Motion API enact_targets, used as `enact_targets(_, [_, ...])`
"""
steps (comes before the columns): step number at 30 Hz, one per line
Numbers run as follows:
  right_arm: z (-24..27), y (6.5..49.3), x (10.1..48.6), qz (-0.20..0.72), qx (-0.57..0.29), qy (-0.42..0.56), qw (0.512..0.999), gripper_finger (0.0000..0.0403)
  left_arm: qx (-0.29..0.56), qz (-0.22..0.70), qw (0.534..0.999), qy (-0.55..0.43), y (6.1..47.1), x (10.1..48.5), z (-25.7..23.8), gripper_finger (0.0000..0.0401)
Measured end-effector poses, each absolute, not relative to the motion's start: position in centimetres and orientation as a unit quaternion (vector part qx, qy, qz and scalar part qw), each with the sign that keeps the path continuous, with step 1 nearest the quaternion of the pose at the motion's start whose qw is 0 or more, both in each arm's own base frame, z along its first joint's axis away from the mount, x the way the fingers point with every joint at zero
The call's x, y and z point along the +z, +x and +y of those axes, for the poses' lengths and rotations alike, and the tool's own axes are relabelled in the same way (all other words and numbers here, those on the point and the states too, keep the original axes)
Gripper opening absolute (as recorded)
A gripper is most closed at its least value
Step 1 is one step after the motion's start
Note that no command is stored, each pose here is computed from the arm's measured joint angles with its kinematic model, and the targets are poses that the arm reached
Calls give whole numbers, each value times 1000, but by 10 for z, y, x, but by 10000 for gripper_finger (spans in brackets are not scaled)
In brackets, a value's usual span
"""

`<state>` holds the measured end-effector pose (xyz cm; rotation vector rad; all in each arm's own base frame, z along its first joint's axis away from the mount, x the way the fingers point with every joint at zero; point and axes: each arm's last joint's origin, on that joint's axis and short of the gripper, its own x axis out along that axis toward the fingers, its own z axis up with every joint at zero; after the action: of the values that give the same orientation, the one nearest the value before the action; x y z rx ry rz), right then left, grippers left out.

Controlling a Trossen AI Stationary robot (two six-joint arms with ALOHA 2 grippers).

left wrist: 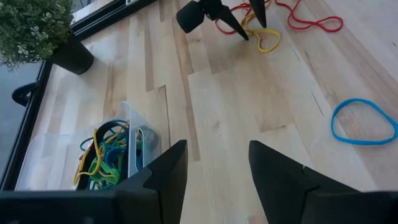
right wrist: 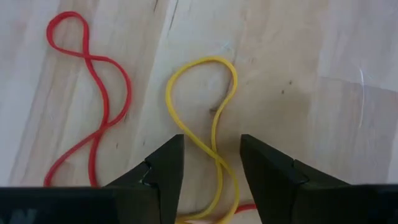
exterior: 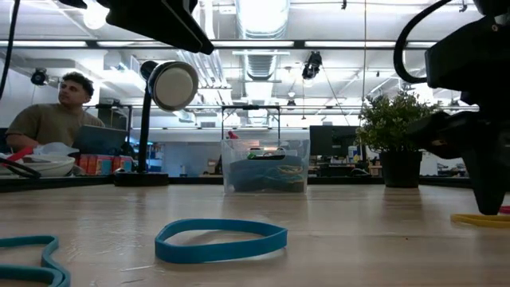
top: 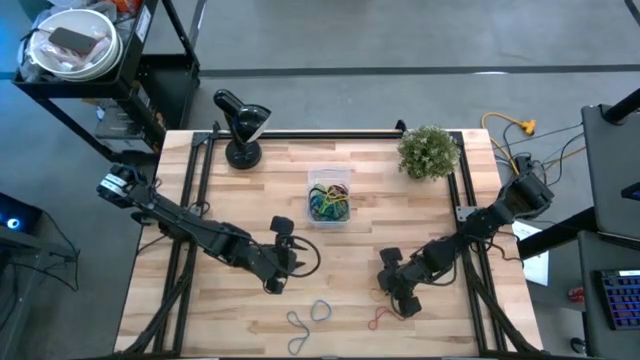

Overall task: Pick and place rubber bands into bin
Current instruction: Put yellow rubberband into the transparent bin

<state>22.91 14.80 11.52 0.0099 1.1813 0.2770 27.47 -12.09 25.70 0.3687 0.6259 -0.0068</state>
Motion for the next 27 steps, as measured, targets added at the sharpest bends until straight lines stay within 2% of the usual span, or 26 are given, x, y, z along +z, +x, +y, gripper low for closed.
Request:
enact_targets(7, [149,228,116,571,123,-4,812,132,-3,307,935,181,275,257,-121,156])
enact_targets(17, [148,224,115,588,113,-6,801,75,-3,309,934,182,274,255,-121,156])
enact_targets(23, [148,223,115,590,115,-7,799,17,-3,311,933,183,274,254,-120,156])
enact_targets(27, [151,226,123,576,120,-26,808,9,-3,312,932,183,273,253,-120,156])
